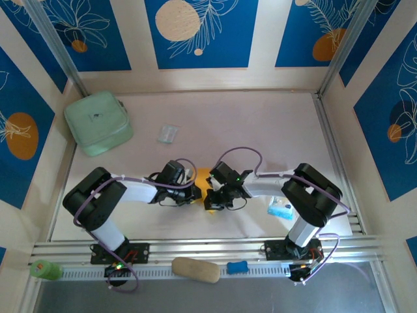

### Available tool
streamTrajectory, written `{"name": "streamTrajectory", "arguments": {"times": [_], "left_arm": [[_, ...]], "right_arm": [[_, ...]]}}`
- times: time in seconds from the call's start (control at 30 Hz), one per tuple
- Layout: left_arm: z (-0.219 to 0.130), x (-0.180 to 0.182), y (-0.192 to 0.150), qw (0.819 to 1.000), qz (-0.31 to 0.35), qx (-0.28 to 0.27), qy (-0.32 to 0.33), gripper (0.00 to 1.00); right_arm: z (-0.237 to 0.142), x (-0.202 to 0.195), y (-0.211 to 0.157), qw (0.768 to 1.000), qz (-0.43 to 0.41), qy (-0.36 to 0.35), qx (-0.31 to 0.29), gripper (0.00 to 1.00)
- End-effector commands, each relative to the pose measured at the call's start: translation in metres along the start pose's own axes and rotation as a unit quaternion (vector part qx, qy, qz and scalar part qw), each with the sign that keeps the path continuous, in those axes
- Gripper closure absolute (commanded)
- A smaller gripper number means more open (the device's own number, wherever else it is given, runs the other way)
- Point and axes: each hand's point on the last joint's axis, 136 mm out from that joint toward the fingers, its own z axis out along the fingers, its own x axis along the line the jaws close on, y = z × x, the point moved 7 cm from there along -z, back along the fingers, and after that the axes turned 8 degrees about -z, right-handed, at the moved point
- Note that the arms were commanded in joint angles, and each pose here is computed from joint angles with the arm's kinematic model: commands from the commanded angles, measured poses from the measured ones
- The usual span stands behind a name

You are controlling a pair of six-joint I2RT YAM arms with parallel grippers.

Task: Fold a paper plane with a square sheet of paper (pick it up from the middle)
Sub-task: Third fold the triangle at the center of the table.

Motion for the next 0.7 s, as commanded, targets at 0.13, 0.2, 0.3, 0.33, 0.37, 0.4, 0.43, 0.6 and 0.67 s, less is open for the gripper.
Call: {"name": "streamTrajectory", "arguments": {"times": [0.13, 0.2, 0.3, 0.33, 0.37, 0.4, 0.43, 0.6, 0.67], "left_arm": [[0.002, 0.017, -0.007, 0.999, -0.016, 0.008, 0.041, 0.93], [0.002, 0.017, -0.007, 0.999, -0.015, 0.008, 0.040, 0.93], [0.002, 0.016, -0.007, 0.999, -0.015, 0.007, 0.040, 0.93], [0.001, 0.016, -0.007, 0.999, -0.015, 0.007, 0.039, 0.93], [0.002, 0.016, -0.007, 0.999, -0.014, 0.007, 0.040, 0.93], [0.001, 0.017, -0.007, 0.999, -0.016, 0.007, 0.039, 0.93], [0.002, 0.017, -0.007, 0.999, -0.015, 0.007, 0.039, 0.93], [0.001, 0.016, -0.006, 0.999, -0.014, 0.006, 0.038, 0.93], [0.002, 0.016, -0.006, 0.999, -0.014, 0.006, 0.040, 0.93]], "right_arm": [[-0.013, 0.005, -0.012, 1.000, 0.011, 0.010, -0.002, 0.95], [-0.016, 0.011, -0.006, 1.000, 0.005, 0.016, -0.012, 0.95], [-0.014, 0.019, 0.006, 0.999, -0.003, 0.030, -0.014, 0.94], [-0.010, 0.021, 0.010, 0.999, -0.003, 0.031, -0.011, 0.94], [-0.007, 0.022, 0.014, 1.000, -0.003, 0.029, -0.010, 0.94], [-0.004, 0.022, 0.016, 1.000, -0.003, 0.027, -0.009, 0.94], [0.001, 0.021, 0.018, 1.000, -0.002, 0.024, -0.008, 0.94], [0.015, 0.001, 0.007, 1.000, 0.021, 0.006, 0.017, 0.93], [0.016, -0.005, -0.003, 0.999, 0.028, 0.012, 0.028, 0.94]]}}
